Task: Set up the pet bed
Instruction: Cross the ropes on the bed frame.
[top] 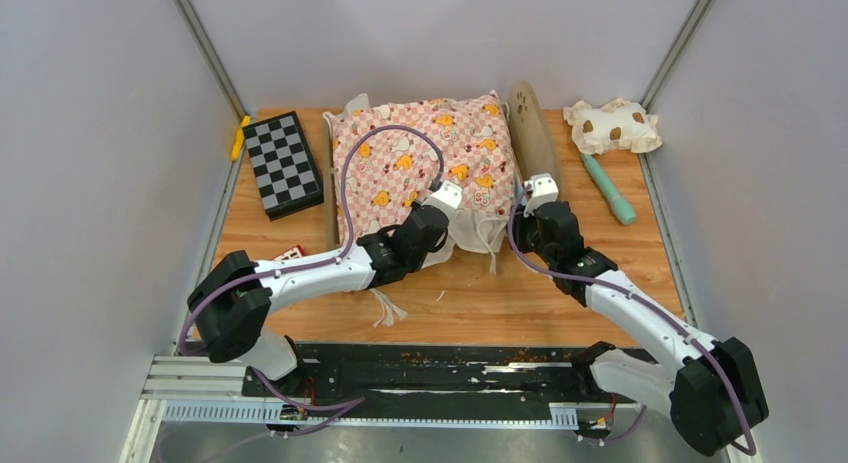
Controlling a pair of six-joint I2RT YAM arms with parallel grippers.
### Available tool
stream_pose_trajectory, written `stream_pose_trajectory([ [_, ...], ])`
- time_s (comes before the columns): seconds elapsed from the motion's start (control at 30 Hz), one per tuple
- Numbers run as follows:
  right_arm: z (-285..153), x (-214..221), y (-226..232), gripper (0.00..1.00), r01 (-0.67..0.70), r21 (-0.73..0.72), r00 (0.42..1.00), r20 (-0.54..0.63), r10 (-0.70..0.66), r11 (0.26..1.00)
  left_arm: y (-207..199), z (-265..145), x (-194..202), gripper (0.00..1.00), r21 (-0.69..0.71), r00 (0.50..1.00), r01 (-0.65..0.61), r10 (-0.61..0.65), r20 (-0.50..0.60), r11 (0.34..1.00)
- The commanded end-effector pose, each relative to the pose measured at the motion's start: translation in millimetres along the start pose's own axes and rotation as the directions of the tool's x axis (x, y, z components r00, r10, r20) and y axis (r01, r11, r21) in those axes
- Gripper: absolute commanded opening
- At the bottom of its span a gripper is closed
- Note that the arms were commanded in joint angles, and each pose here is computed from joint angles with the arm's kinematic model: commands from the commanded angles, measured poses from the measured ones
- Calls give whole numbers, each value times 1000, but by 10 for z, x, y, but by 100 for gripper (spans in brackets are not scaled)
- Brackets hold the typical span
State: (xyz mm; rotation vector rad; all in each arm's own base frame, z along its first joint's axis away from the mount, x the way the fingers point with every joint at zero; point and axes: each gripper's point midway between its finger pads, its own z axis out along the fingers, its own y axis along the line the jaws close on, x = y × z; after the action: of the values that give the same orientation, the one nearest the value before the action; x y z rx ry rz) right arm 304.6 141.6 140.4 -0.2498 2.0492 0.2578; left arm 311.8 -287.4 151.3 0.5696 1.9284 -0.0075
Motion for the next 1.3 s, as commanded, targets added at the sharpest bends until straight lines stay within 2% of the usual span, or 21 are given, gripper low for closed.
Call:
stream_pose_trajectory([
  [0.0,93,-198,5,31,20,11,998,65,-21,1000,53,10,-5,0,-25,1000,15,-15,4,1000],
  [0.17,79,-208,21,19,21,3,998,59,-21,1000,67,8,-4,0,-28,1000,14,-14,4,999],
  [0.23,49,-239,22,18,21,2,998,62,-21,1000,74,6,0,0,-31,1000,13,-13,4,999],
  [0.3,30,-232,12,19,20,6,998,63,-20,1000,77,0,2,0,-31,1000,15,-15,4,999],
  [0.4,36,-143,-26,31,-15,27,998,55,14,1000,81,-6,5,0,-30,1000,18,-17,6,999],
  [0.5,86,-30,-19,38,-54,23,997,60,52,998,70,-2,4,0,-25,1000,16,-16,4,1000],
  [1.07,323,262,-133,39,-130,84,988,91,122,988,20,0,9,0,2,1000,22,-22,2,1000],
  [1.27,403,301,-148,38,-124,103,991,66,118,987,22,1,18,0,1,1000,16,-16,1,1000],
])
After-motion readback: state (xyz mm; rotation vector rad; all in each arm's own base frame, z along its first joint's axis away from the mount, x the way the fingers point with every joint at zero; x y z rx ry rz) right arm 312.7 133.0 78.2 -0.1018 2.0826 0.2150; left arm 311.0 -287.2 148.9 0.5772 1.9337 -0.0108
